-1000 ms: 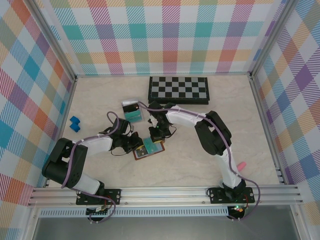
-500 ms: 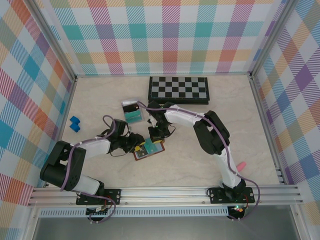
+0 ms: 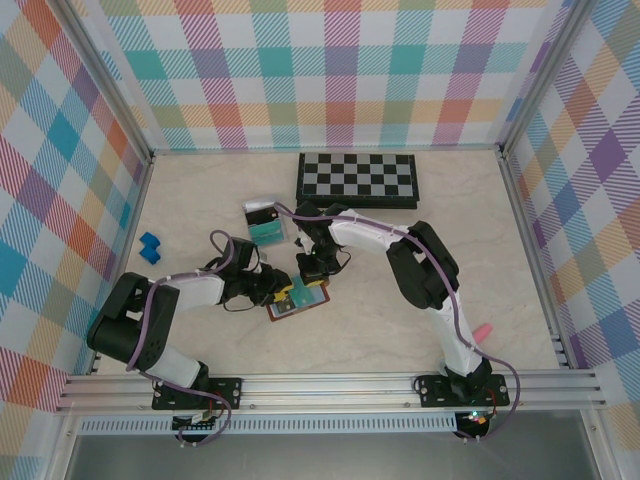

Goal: Take the credit cards out of the card holder

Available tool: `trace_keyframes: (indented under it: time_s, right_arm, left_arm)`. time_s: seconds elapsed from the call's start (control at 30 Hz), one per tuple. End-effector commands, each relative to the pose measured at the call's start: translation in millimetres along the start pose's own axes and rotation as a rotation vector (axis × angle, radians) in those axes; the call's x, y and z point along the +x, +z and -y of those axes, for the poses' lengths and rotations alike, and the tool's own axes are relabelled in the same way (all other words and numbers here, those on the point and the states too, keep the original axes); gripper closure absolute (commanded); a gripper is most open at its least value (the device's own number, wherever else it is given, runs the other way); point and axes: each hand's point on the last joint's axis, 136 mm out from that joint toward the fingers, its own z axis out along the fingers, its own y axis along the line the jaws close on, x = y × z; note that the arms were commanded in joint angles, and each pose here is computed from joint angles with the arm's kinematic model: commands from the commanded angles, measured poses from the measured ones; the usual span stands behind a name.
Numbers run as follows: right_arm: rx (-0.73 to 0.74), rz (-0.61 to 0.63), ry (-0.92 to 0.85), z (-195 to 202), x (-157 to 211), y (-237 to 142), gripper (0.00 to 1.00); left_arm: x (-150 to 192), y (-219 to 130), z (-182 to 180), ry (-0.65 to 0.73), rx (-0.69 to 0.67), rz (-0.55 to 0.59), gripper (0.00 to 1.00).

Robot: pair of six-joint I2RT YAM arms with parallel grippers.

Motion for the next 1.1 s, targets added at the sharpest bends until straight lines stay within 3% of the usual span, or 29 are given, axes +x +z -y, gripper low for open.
trace_keyframes:
  time_s: [0.0,0.3,0.47,0.6,0.77,0.9,1.07]
  right_arm:
    - [0.011,-0.048,0.017,3,7,13,0.91]
    - [0.024,-0.035,0.040,5,7,10,0.92]
    - [0.038,-0.018,0.060,8,6,8,0.92]
    - [0.017,0.004,0.061,1,4,-1,0.92]
    - [-0.106,0.134,0.025,-34,-8,-47,0.91]
    - [-0.182,0.229,0.026,-53,-11,-83,0.78]
    - [-0.259,0.334,0.053,-57,-4,-117,0.51]
  left_arm:
    - [-3,2,2,0.007,0.005,-0.009,0.79]
    - [-5,-9,-8,0.053,-0.081,0.017,1.00]
    - [-2,-34,-26,0.099,-0.245,0.033,1.00]
    - [-1,-51,-24,0.130,-0.272,0.057,1.00]
    - [-3,-73,-9,0.181,-0.286,0.104,1.00]
    - [-7,-99,4,0.227,-0.309,0.174,1.00]
    - [-1,-115,48,0.295,-0.144,0.205,1.00]
